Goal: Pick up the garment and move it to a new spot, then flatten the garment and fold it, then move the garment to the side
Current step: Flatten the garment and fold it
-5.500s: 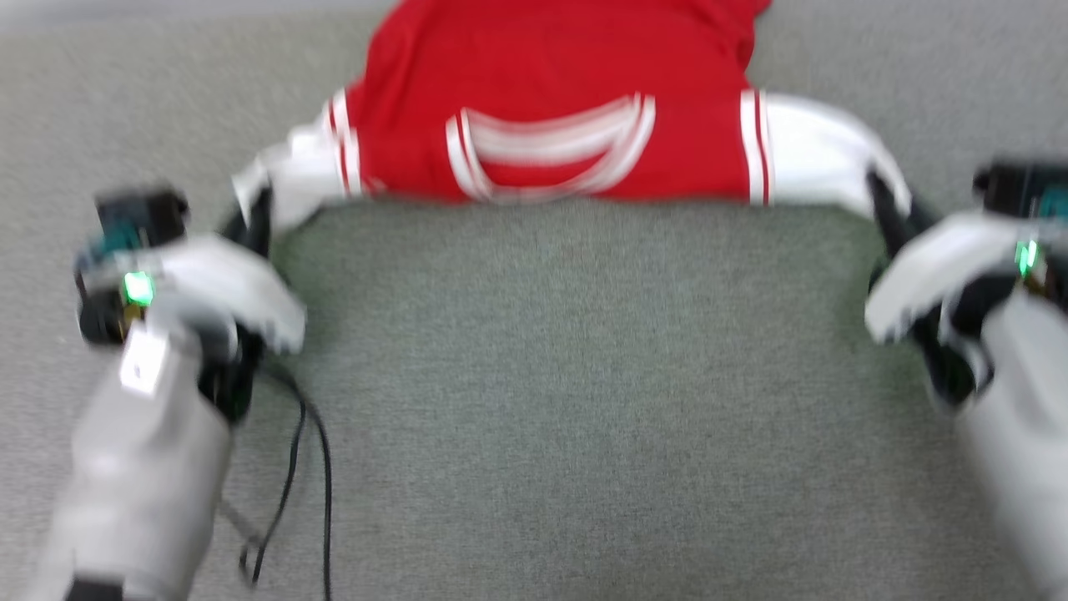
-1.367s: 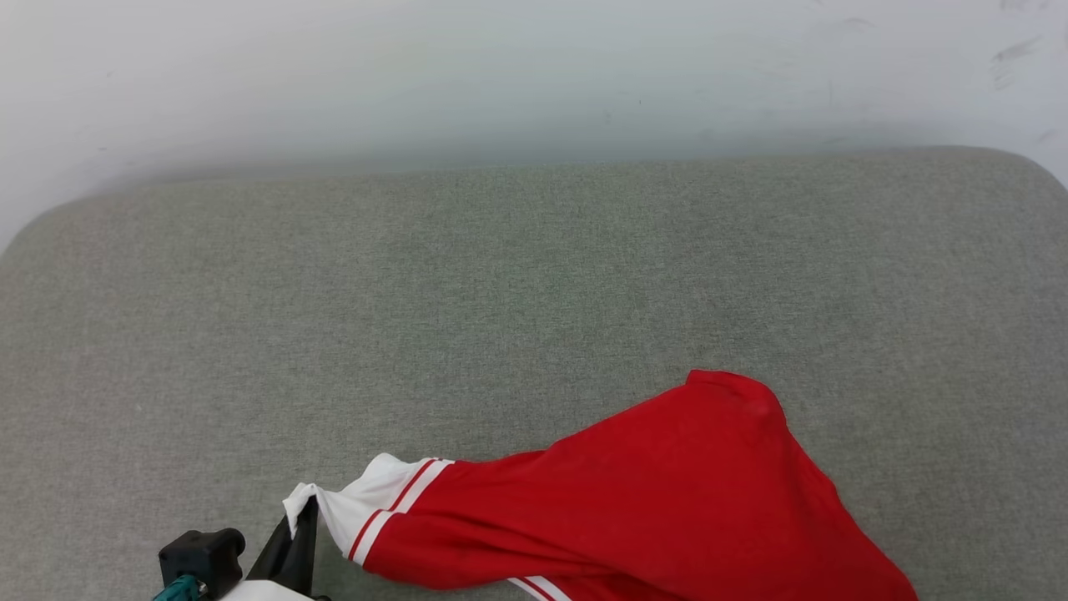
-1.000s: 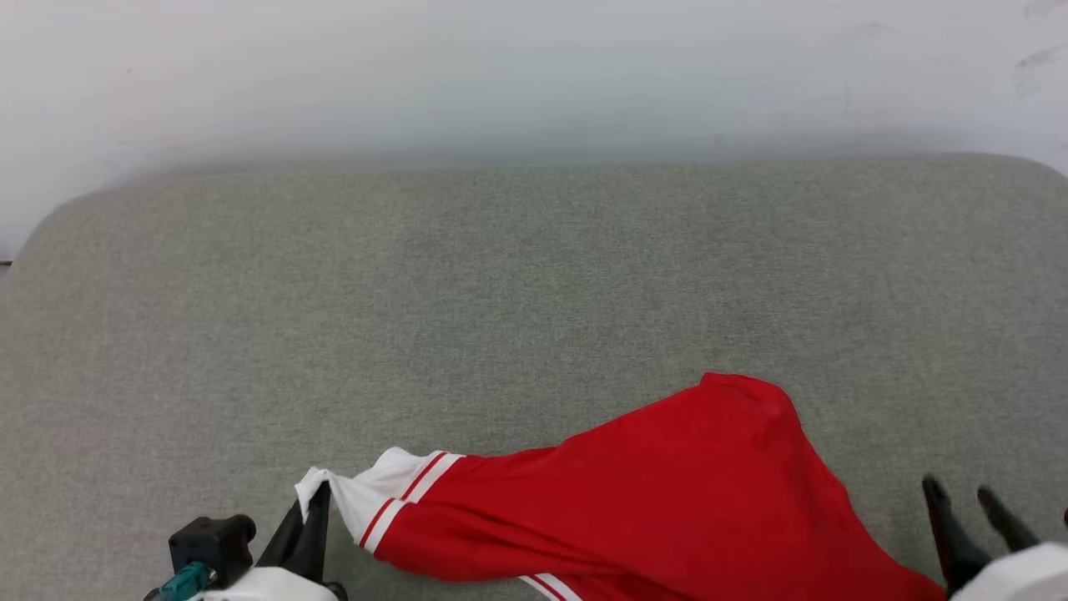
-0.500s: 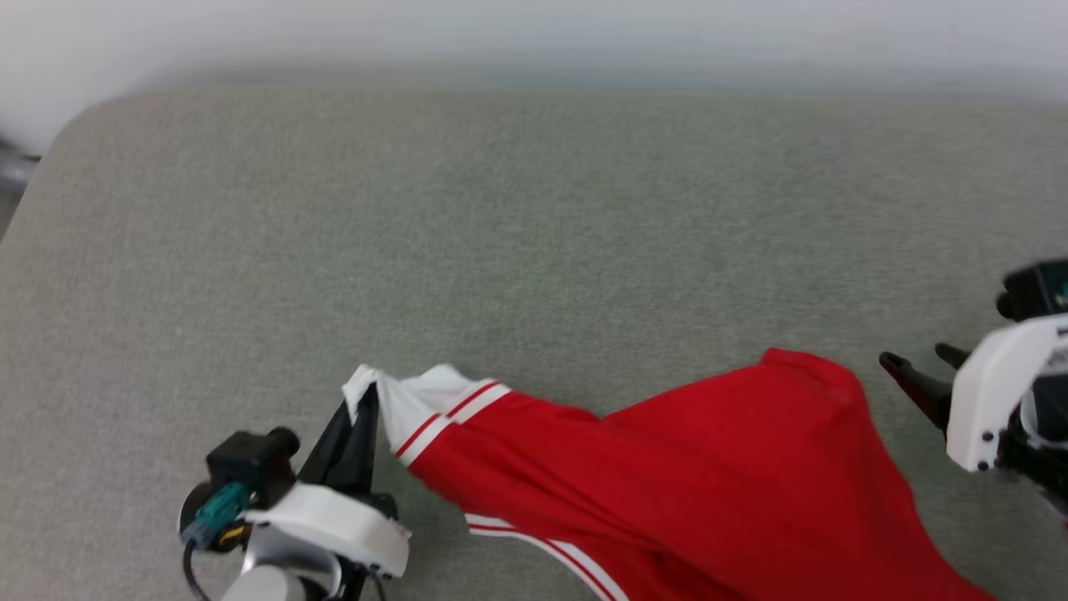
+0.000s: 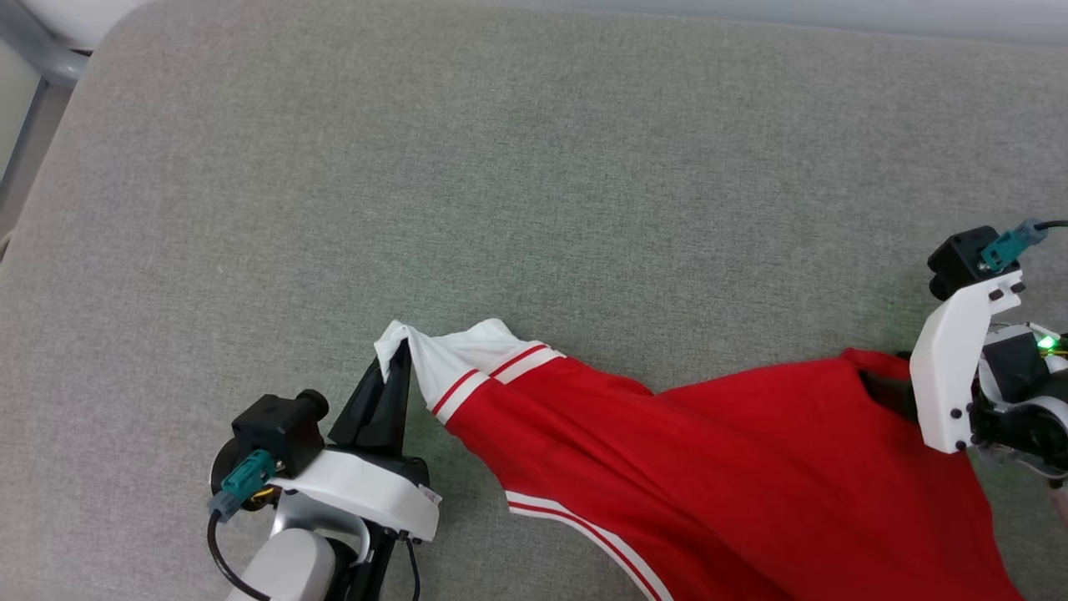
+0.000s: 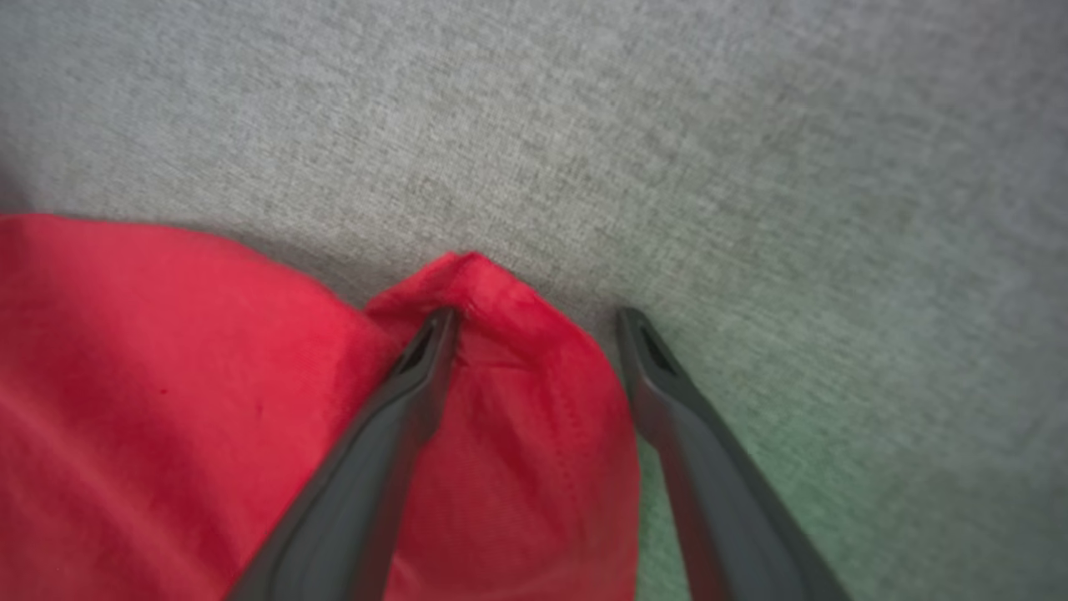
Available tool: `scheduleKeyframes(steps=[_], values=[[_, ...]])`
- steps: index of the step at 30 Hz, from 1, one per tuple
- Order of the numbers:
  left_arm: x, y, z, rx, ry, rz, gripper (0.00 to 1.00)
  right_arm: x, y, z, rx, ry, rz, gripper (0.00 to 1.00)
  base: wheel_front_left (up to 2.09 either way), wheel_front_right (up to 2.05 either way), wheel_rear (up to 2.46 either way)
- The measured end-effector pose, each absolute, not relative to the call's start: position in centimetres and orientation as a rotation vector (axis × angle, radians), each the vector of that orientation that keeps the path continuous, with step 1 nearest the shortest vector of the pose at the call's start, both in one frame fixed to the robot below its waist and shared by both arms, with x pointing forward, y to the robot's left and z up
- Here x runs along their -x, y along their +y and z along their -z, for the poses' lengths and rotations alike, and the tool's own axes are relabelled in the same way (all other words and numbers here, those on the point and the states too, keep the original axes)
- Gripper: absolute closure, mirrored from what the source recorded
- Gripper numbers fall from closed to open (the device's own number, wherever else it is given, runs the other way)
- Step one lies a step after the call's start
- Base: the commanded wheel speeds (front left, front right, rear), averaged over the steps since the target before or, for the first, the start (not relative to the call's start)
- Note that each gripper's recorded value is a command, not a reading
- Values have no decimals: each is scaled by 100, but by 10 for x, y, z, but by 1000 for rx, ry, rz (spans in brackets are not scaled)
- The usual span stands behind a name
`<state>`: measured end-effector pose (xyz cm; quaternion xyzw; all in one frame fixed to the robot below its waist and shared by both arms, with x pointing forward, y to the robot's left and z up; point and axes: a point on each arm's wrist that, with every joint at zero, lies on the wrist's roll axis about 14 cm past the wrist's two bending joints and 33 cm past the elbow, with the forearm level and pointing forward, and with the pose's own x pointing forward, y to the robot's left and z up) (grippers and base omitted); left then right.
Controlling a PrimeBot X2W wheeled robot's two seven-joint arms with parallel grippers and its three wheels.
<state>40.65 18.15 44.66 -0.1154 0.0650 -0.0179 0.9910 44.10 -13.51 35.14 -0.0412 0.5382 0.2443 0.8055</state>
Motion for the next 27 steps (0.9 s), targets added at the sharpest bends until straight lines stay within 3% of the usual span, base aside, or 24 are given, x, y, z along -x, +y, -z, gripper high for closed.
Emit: scheduleKeyframes(steps=[1,2,3,9,16,27], values=[[-406,182,-445,232,134,32,100,-440,-135,-349,91,1169,-526,59,0,0,0],[-406,183,-444,233,137,31,100,-440,-134,-348,92,1179,-531,91,0,0,0],[-406,185,-443,232,138,28,100,-440,-134,-347,84,1184,-533,100,0,0,0],[-405,188,-448,227,123,25,100,-443,-131,-359,33,1118,-525,100,0,0,0],[-408,196,-471,182,77,28,100,-476,-151,-416,-36,834,-412,100,0,0,0],[-474,176,-564,119,-115,158,100,-504,-197,-506,-44,490,-237,100,0,0,0]])
